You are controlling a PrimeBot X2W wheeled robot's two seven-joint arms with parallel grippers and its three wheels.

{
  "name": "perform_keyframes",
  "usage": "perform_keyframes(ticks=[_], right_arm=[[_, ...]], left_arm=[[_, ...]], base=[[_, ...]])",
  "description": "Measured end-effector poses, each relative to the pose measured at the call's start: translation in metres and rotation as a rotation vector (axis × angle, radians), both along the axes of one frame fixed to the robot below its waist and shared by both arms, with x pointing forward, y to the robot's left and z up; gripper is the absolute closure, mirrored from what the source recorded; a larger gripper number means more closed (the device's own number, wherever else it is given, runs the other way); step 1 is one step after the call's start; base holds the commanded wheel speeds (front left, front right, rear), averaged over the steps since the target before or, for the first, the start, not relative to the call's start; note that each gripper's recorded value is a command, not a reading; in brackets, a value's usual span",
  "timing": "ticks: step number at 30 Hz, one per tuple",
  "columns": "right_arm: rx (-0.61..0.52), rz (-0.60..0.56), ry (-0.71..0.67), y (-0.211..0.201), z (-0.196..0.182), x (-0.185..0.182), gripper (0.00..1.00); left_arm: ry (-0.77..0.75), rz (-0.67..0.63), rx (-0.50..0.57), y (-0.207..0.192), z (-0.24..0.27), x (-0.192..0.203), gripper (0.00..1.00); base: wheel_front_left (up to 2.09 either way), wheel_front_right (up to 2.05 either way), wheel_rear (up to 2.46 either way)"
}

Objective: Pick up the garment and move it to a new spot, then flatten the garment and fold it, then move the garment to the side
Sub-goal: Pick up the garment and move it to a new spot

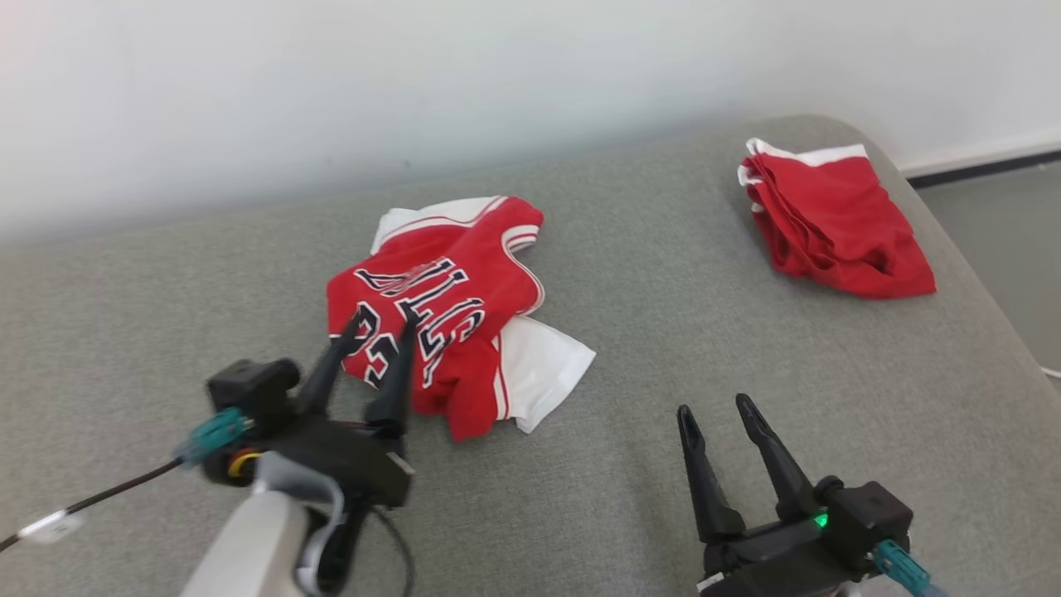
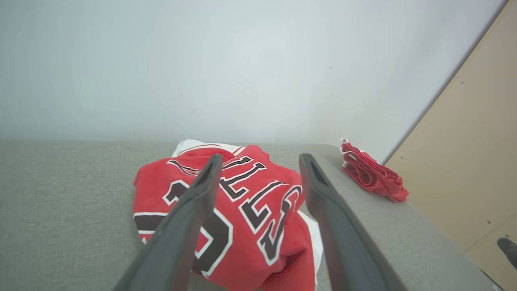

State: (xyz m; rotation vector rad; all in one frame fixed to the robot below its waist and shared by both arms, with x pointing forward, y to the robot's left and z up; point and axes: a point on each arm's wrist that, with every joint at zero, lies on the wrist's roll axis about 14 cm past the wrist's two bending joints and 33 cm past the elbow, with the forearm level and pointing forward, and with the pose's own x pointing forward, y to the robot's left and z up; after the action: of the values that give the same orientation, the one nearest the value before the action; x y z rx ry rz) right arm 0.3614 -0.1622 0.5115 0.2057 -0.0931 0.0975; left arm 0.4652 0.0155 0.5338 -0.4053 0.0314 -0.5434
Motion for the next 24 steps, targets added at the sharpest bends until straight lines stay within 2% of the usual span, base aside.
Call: perform_keyframes(ticks=[8, 19, 24], right_arm=[[-0.002, -0.006, -0.024, -0.002, 0.007, -0.002, 0.0], [-0.006, 0.002, -0.03, 0.0, 0.008, -0.002, 0.0], [-0.012, 0.008, -0.034, 0.002, 0.008, -0.002, 0.0]], left_arm=[[-0.09, 0.157, 0.157, 0.075, 0.0, -0.009, 0.0], [-0.022, 0.366, 0.223, 0.148, -0.032, -0.058, 0.0], [-0.041, 0.458, 0.191, 0.166, -0.026, -0.079, 0.0]], base=[[0.0, 0.0, 0.0], [0.0, 0.0, 0.0], [0.0, 0.0, 0.0]])
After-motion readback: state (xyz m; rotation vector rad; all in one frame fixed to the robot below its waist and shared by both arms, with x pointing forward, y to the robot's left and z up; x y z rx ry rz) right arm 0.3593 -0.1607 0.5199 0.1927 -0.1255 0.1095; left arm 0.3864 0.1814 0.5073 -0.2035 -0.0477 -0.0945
